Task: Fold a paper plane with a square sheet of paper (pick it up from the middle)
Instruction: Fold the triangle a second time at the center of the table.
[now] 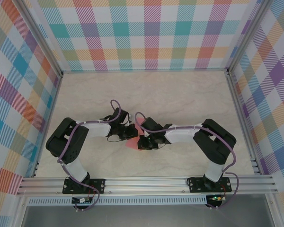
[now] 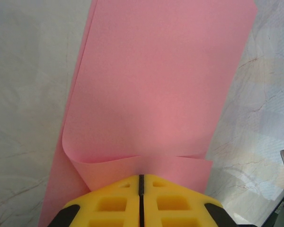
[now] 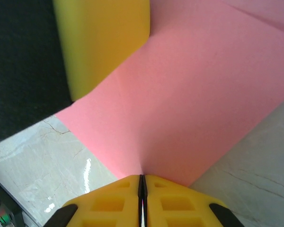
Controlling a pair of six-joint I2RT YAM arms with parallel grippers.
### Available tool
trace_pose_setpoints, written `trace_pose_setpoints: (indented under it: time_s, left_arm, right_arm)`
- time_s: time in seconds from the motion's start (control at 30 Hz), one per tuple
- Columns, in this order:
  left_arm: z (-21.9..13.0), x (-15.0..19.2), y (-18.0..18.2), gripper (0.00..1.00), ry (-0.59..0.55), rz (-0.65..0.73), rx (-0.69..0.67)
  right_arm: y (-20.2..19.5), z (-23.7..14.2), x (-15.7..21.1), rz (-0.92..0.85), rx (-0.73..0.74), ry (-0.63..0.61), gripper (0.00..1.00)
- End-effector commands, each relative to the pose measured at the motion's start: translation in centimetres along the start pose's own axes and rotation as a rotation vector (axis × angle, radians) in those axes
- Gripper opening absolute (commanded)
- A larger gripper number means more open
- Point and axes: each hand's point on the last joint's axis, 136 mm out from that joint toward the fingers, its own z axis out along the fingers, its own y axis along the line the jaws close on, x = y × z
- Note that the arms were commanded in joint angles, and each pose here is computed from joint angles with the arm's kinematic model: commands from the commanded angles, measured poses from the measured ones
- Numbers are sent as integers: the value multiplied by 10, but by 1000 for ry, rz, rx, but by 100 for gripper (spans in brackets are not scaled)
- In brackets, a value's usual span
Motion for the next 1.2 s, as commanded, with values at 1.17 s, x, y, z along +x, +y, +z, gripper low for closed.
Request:
trace_pose_setpoints:
  time_s: [1.17]
  left_arm:
    - [14,34,46,8,91,-93,-142]
  right_arm:
    - [-2,-1,-8,-18,63,-41,10]
